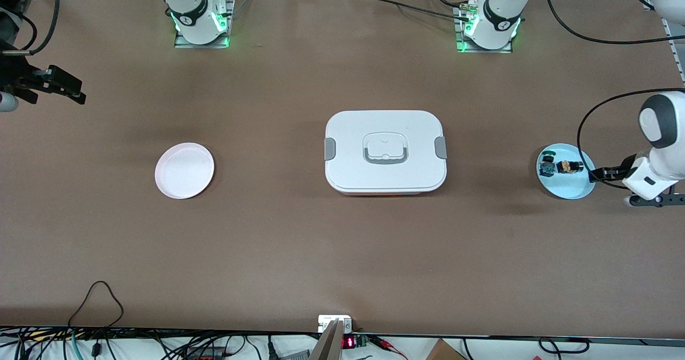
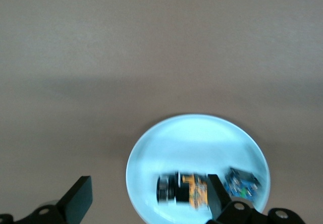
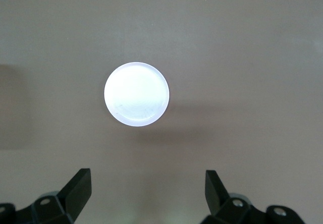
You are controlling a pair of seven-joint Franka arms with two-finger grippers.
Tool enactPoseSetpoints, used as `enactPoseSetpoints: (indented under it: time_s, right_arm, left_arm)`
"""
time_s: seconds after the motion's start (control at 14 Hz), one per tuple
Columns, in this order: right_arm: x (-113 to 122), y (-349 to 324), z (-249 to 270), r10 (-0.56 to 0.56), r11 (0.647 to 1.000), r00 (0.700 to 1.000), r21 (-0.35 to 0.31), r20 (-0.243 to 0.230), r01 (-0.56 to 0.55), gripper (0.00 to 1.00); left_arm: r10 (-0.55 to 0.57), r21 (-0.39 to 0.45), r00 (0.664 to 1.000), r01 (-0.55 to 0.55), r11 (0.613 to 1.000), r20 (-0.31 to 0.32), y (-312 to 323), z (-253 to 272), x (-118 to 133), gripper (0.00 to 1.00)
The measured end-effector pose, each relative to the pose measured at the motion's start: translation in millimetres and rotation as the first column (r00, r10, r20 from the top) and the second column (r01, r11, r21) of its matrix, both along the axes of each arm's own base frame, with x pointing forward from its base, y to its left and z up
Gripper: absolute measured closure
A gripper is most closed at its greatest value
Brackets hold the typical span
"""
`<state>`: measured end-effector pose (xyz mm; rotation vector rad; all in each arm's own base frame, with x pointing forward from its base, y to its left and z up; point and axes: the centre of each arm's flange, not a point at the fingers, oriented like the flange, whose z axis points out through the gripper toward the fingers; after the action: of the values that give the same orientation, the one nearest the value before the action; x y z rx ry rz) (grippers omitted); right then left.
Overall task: Transfer orange switch to right arm and place
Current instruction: 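Close the left gripper on the orange switch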
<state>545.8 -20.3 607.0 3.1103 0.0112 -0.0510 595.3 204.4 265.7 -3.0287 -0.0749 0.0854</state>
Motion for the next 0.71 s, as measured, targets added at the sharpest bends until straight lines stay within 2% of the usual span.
enactPoseSetpoints:
  time_s: [0.21,0.57,0.71]
  right_arm:
    - [0.0,-0.3,0.0,-0.002,1.0,1.0,0.0,0.0,0.002,0.0]
    - [0.0,-1.7,0.3,-0.006,1.0,1.0,0.0,0.001,0.006,0.0]
    - [0.0,-1.8,0.4,-0.006,1.0,1.0,0.0,0.001,0.006,0.0]
  left_arm:
    - [0.018,-0.018,1.0,-0.017,1.0,0.022,2.0,-36.0,-22.8,0.0]
    - [0.058,-0.063,0.998,-0.057,0.996,0.008,-4.0,-48.7,-32.4,0.0]
    - [0.057,-0.071,0.998,-0.058,0.996,-0.017,-8.1,-58.7,-41.1,0.0]
